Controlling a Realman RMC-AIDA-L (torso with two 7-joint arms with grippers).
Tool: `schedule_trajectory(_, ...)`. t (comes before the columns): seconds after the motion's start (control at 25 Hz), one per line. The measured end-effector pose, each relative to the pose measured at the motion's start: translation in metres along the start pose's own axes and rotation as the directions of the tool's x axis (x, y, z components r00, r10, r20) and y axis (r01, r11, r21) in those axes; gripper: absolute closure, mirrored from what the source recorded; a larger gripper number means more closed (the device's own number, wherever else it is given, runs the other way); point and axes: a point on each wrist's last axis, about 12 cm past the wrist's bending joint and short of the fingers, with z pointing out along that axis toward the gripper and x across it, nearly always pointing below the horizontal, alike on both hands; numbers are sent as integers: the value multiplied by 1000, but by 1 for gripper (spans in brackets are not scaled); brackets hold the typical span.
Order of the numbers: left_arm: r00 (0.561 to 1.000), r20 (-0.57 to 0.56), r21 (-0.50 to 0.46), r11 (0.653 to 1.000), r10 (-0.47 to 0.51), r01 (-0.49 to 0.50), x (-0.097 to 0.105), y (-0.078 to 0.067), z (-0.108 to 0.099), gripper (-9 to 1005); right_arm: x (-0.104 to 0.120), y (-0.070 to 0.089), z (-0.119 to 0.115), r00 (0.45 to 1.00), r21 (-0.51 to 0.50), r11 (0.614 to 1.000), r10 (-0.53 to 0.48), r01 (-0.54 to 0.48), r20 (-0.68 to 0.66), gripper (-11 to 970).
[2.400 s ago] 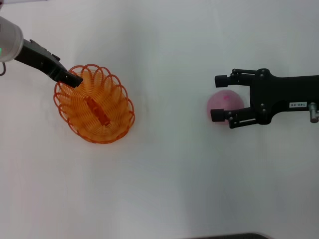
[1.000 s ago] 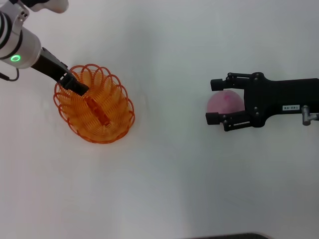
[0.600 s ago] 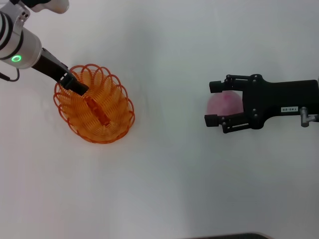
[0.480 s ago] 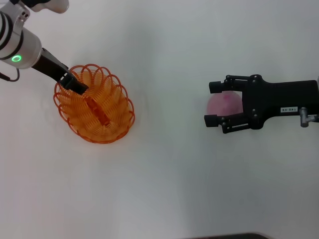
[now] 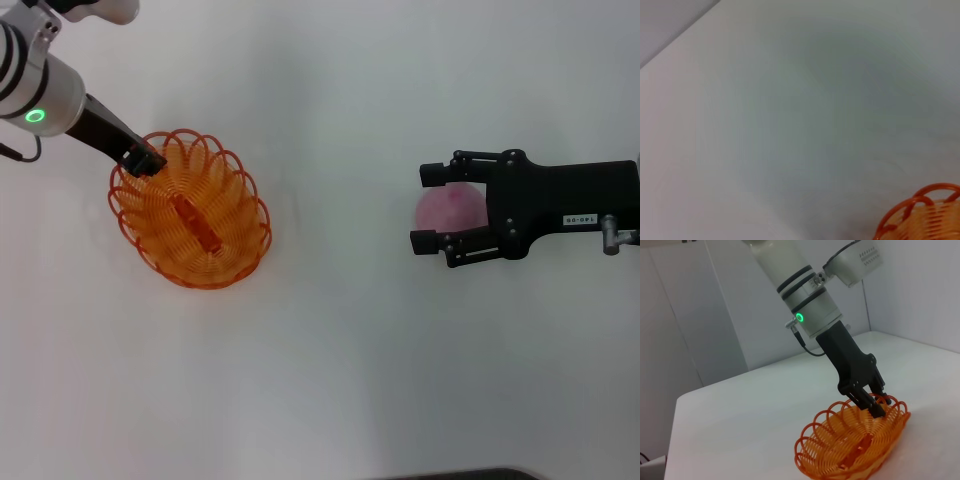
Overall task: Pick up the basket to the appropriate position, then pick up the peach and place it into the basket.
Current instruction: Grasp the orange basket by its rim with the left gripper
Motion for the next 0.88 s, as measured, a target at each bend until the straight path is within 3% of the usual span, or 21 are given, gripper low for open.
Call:
schedule_trajectory(0.32, 1000, 1, 2, 1000, 7, -7, -1, -1, 0, 804, 0, 0, 0, 1000, 3, 1000, 0, 0, -1, 16)
schedule_trajectory(0.88, 1000, -6, 19, 1000, 19, -19, -2, -4, -2, 817, -1, -1, 0, 1000, 2, 1000, -2, 2, -1, 16)
